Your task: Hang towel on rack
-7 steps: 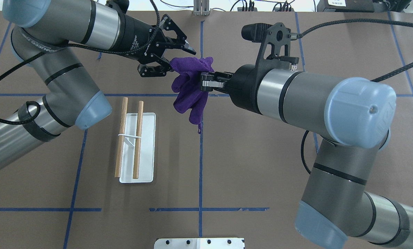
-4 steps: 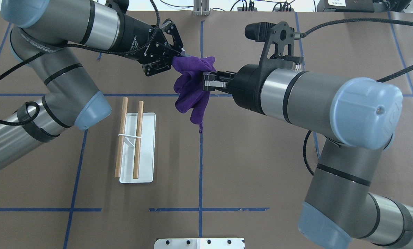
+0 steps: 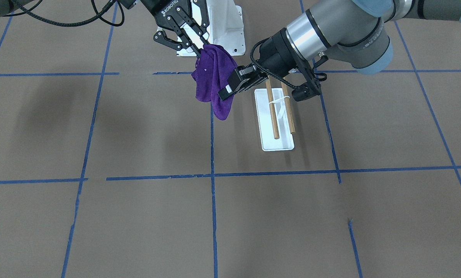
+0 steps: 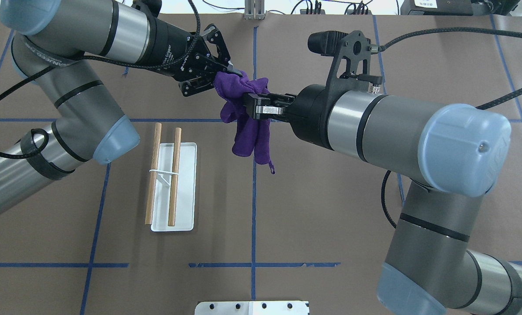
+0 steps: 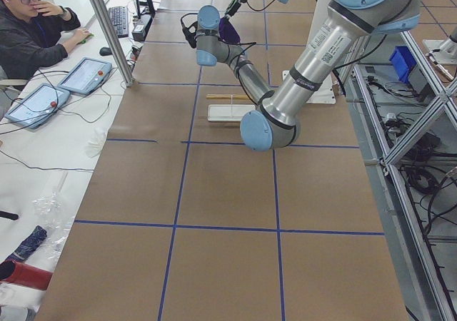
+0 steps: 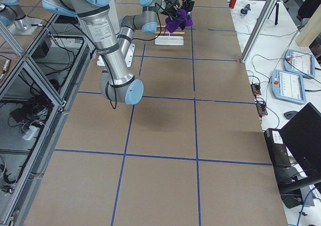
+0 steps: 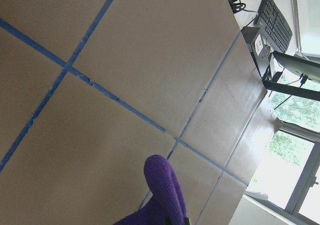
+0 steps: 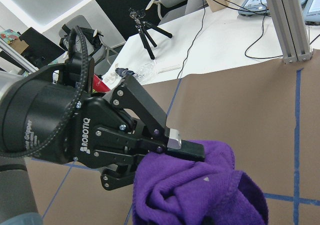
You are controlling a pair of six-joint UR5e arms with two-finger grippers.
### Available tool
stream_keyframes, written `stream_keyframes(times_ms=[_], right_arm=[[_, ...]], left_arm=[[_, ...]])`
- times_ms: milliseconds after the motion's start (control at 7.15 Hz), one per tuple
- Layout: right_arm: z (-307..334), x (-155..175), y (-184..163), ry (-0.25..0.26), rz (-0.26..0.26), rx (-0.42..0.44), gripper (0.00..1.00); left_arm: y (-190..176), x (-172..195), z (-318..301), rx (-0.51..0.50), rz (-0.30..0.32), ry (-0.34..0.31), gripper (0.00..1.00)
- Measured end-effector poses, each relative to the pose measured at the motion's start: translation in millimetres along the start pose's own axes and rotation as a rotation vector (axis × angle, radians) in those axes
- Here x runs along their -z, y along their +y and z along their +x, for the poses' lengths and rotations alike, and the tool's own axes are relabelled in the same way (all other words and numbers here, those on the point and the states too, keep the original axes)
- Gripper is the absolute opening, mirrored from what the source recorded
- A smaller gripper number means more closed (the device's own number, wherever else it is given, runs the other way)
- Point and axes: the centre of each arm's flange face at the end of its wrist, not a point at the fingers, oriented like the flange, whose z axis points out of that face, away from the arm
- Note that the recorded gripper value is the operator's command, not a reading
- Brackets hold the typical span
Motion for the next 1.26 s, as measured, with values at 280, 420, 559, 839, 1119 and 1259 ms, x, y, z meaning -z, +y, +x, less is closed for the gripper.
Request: stream_keyframes(times_ms=[280,420,559,839,1119,1259], right_arm=[[2,1,0,0.005,0.003,0.000,1.00],[3,1,0,0.009,0.004,0.001,1.00],[7,1,-1,0.020,0.004,0.006,1.00],[31,15,2,0.054,-0.005,0.018,1.00],[71,42,6,0.119,-0.019,0.035,1.00],[94,52,4,0.190,-0.031,0.039,1.00]], left_arm=[[0,1,0,-0.003,0.000,0.001,0.00],[0,1,0,-0.006,0.000,0.002,0.00],[0,4,1,-0.010,0.000,0.004,0.00],[0,23,0,-0.021,0.005,0.016,0.00],[13,51,-13,-0.034,0.002,0.033,0.00],[19,63,-22,-0.038,0.010,0.046,0.00]])
